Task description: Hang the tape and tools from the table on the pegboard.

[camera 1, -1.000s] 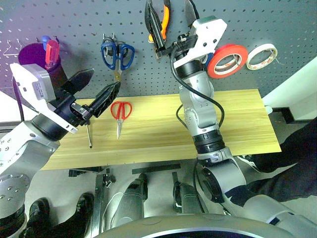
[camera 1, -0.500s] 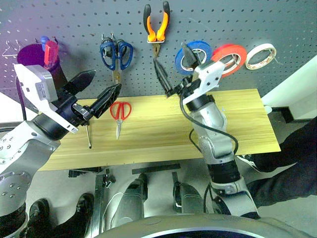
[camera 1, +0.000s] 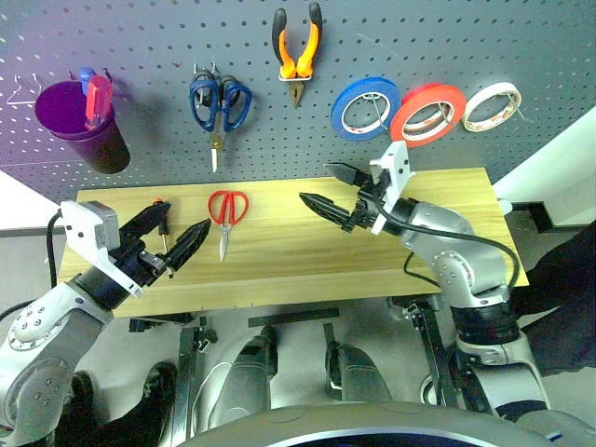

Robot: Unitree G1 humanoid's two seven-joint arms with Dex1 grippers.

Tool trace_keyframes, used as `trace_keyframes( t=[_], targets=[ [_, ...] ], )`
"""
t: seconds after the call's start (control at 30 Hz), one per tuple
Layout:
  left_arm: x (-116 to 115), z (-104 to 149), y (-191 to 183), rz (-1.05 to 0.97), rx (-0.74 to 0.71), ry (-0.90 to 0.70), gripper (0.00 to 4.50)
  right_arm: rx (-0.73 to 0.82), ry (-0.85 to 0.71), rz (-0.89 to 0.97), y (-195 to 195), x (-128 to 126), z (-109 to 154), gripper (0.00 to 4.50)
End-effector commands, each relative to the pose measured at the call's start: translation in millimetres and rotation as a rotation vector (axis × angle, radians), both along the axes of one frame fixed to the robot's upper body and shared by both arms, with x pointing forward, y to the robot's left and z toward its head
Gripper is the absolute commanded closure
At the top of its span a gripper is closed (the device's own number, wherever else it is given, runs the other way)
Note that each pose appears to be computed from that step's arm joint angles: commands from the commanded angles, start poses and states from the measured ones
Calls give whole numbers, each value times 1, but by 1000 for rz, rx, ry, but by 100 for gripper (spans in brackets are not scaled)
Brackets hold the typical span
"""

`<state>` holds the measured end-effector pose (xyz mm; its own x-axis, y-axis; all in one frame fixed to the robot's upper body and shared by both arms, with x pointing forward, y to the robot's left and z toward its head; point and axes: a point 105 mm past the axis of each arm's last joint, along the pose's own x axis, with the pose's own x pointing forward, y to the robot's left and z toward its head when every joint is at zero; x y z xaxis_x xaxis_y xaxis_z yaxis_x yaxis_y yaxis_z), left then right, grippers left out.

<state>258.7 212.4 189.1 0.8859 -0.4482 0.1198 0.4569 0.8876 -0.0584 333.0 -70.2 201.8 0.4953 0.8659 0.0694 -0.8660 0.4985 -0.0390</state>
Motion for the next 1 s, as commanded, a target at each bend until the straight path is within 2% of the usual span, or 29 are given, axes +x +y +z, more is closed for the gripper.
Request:
trace_keyframes(
  t=[0.03,0.13,0.2,0.37,0.53,0.7,0.9,1.0],
  targets=[
    [15,-11,9,87,-52,1,0,-41,-46,83,-1,-14,11,2],
    [40,-20,11,169,-66,9,0,-81,-57,79,-5,-13,9,2],
    [55,-32,20,272,9,49,0,-86,-63,74,-7,-11,11,2],
    [73,-49,16,313,-28,103,0,-98,-95,61,-11,-9,19,2],
    [96,-62,9,416,37,171,0,-99,-86,101,-10,-16,25,2],
    [99,-81,5,456,33,279,0,-92,-67,130,-20,-20,33,2],
    [95,-101,-1,532,123,400,0,-103,-60,183,-32,-25,45,2],
    [92,-108,-5,515,107,441,0,-107,-41,193,-39,-23,50,2]
  ],
)
